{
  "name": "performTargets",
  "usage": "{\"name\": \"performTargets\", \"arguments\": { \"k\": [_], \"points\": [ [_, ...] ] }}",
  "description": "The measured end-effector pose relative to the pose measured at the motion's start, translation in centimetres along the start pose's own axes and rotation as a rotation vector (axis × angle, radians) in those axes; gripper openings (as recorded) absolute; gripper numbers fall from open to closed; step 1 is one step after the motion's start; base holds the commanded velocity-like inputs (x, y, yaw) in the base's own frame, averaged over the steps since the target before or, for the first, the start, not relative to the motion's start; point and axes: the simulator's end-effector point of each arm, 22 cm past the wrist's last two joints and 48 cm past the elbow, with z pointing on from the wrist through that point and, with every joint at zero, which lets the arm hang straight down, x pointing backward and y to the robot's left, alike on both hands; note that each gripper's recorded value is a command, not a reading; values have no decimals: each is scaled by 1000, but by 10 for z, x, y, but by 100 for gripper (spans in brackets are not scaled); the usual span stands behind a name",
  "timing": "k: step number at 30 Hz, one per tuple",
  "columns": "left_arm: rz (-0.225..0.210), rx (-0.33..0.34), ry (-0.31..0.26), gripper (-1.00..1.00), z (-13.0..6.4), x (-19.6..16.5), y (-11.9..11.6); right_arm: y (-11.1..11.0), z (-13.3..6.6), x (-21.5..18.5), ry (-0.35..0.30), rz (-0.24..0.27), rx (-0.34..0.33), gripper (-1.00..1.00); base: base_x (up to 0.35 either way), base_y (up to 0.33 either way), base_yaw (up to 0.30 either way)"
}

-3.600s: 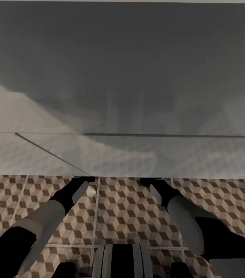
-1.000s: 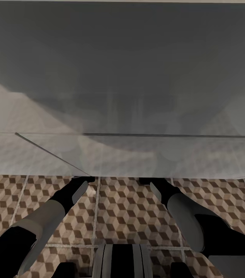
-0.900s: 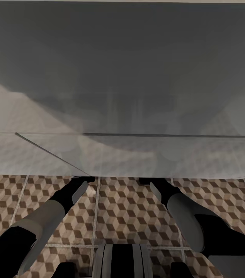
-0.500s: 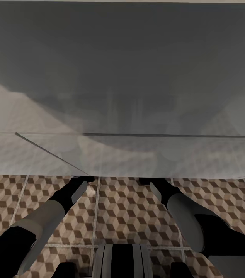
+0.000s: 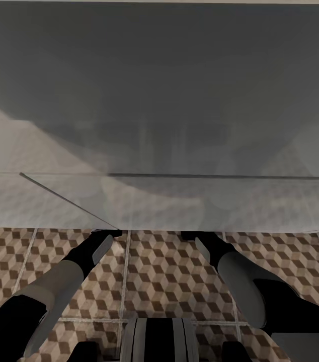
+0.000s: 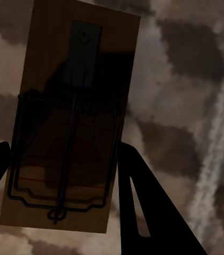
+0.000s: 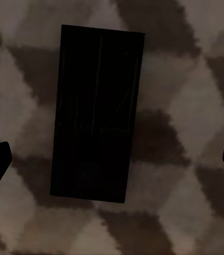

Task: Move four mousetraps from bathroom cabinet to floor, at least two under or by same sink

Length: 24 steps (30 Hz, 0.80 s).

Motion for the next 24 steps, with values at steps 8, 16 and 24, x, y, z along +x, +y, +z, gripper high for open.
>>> {"name": "performTargets", "arguments": {
  "k": [8, 16, 24],
  "points": [
    [-27, 7, 0, -100, 0, -1, 1, 0, 0, 0, 0, 0, 0, 100, 0, 0, 0],
    [-58, 2, -1, -100, 2, -4, 12, 0, 0, 0, 0, 0, 0, 100, 0, 0, 0],
    [-77, 48, -3, -100, 2, -7, 7, 0, 0, 0, 0, 0, 0, 100, 0, 0, 0]
  ]
}}
